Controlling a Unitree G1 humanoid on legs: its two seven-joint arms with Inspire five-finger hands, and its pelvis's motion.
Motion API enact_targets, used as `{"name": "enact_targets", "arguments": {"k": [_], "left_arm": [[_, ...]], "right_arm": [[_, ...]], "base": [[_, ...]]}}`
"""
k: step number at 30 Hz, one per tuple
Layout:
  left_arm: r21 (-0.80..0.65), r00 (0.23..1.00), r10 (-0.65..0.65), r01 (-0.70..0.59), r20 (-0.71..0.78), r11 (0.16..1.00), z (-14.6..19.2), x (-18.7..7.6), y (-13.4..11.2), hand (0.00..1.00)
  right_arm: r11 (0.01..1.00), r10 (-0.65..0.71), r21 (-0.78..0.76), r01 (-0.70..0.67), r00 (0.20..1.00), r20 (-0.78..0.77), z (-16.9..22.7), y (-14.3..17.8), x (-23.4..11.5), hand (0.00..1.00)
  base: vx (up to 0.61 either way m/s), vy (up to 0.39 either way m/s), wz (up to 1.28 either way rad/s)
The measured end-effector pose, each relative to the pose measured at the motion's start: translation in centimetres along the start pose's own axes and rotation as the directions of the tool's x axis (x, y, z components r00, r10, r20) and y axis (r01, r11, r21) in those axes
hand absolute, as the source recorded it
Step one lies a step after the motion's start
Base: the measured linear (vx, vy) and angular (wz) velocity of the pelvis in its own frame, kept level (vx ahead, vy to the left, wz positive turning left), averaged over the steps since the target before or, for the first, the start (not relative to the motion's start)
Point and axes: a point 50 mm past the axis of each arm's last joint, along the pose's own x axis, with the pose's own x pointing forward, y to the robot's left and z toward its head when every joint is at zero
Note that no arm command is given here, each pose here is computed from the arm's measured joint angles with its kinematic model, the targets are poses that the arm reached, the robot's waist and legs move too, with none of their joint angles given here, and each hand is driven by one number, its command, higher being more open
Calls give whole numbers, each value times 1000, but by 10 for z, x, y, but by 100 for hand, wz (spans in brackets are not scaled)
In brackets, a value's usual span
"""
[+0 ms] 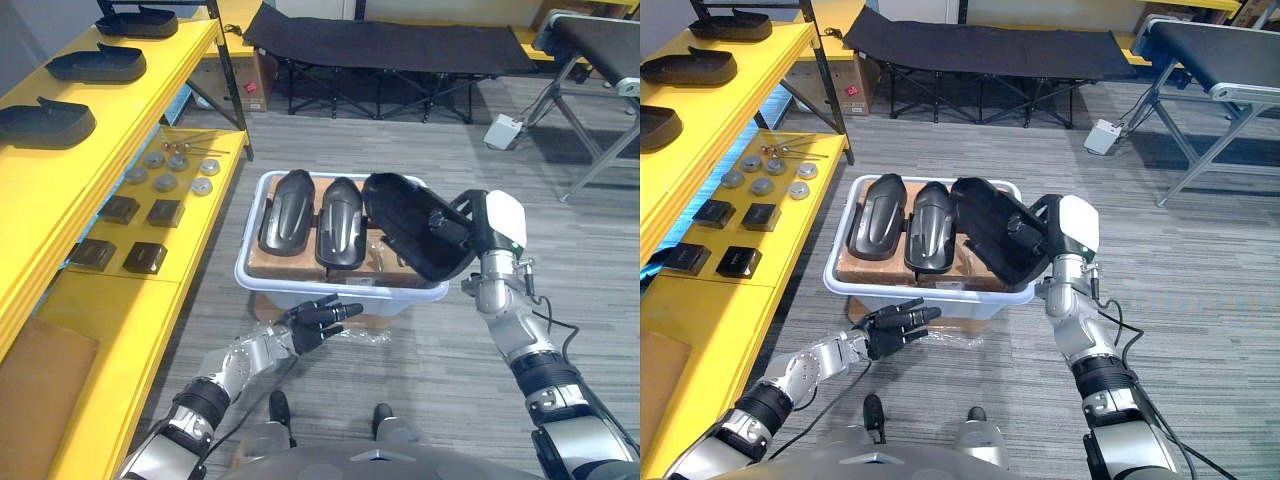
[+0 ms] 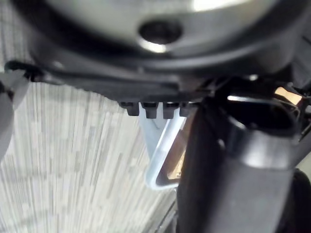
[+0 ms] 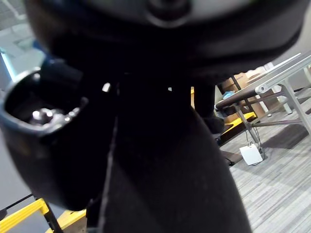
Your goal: Walk over and take three plastic housings, then place them on the shelf
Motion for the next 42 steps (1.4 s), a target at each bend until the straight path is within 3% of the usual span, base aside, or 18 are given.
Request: {"name": "enact_targets", "arguments": {"k": [4,13,30,39,40,42], "left_arm": [[-160,990,-113,124,80,979,15,8,-24,100],[-301,947,-227,290,225,909,39,20,-60,100],[-304,965,-196,243,176,921,23,31,-77,100],[-303,955,-141,220,262,927,26,31,-70,100],[-316,946,-134,230,296,921,29,31,-71,0],[-348,926,-114,247,359,904,34,31,-71,0]], "right_arm": [[999,31,5,-31,999,39,3,7,-3,0],[998,18,52,-24,993,118,21,12,1,0],[977,-23,203,-57,930,368,72,21,-14,0],[934,-22,345,-95,948,319,72,33,-43,0],[924,-16,369,-102,952,304,71,35,-50,0],[911,4,396,-117,961,275,68,41,-61,0]], "base": [[-46,26,9],[6,0,-1],[-15,7,-3],[9,1,-2],[12,0,-3],[7,0,-2]]}}
